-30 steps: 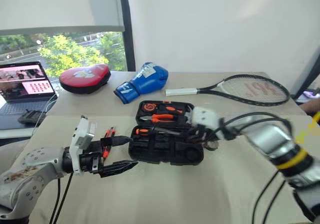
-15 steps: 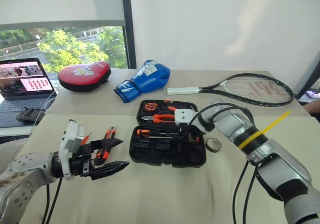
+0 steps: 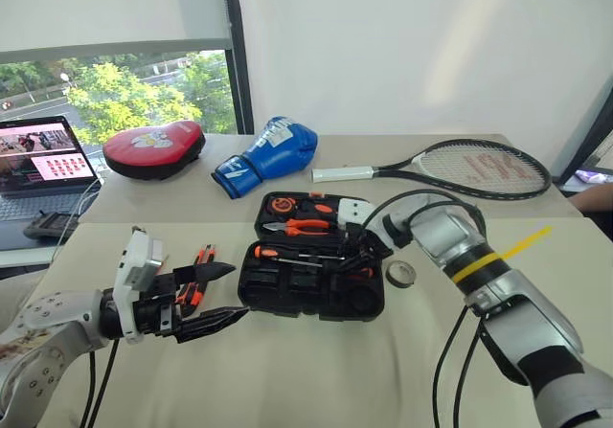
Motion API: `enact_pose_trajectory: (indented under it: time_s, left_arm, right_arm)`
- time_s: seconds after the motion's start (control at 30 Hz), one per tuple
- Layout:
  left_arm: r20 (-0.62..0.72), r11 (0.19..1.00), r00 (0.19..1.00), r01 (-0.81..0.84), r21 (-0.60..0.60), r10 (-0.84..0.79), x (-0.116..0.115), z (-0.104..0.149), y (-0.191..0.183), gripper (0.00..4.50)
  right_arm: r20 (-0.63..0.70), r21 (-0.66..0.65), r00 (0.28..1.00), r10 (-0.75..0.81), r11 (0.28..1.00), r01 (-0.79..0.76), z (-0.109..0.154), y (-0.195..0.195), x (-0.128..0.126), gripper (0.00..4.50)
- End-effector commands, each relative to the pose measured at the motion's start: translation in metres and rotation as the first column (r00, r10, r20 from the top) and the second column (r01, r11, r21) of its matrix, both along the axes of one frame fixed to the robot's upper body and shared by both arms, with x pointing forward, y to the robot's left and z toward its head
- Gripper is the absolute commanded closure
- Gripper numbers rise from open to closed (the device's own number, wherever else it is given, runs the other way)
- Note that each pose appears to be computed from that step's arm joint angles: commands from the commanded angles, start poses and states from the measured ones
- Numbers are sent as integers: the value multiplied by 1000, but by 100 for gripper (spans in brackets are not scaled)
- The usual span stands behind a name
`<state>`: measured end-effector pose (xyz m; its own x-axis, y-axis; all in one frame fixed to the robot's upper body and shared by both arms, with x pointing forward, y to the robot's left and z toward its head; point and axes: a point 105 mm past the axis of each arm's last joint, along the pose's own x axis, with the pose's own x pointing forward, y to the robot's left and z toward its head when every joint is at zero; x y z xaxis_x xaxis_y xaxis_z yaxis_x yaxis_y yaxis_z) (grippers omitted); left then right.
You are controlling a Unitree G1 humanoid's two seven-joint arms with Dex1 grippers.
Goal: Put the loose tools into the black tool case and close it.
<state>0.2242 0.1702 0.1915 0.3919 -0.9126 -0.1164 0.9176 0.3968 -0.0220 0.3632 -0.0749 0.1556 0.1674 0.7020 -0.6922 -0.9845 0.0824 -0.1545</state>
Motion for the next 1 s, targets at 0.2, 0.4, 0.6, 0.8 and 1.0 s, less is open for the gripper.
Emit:
enact_pose_trajectory:
  time_s: [0.2, 0.4, 0.6, 0.8, 1.0]
  left_arm:
    - [49, 1000, 999, -5, 15, 4, 7, 5, 1, 2]
    - [60, 1000, 998, -15, 10, 15, 14, 6, 2, 2]
    - [60, 1000, 998, -15, 12, 14, 16, 5, 1, 2]
    - [65, 1000, 998, -25, 20, 23, 18, 4, 4, 2]
    - [78, 997, 994, -76, 34, 73, 17, 1, 9, 2]
  right_arm:
    - [232, 333, 962, -146, 941, 62, 59, -9, -11, 407]
    - [265, 446, 852, -453, 840, 308, 27, -14, -19, 445]
    - [246, 462, 745, -620, 751, 472, -12, -7, -13, 445]
    - [298, 194, 845, -444, 895, 401, -74, 13, -30, 445]
    - [450, -31, 870, -200, 971, 239, -94, 5, -33, 445]
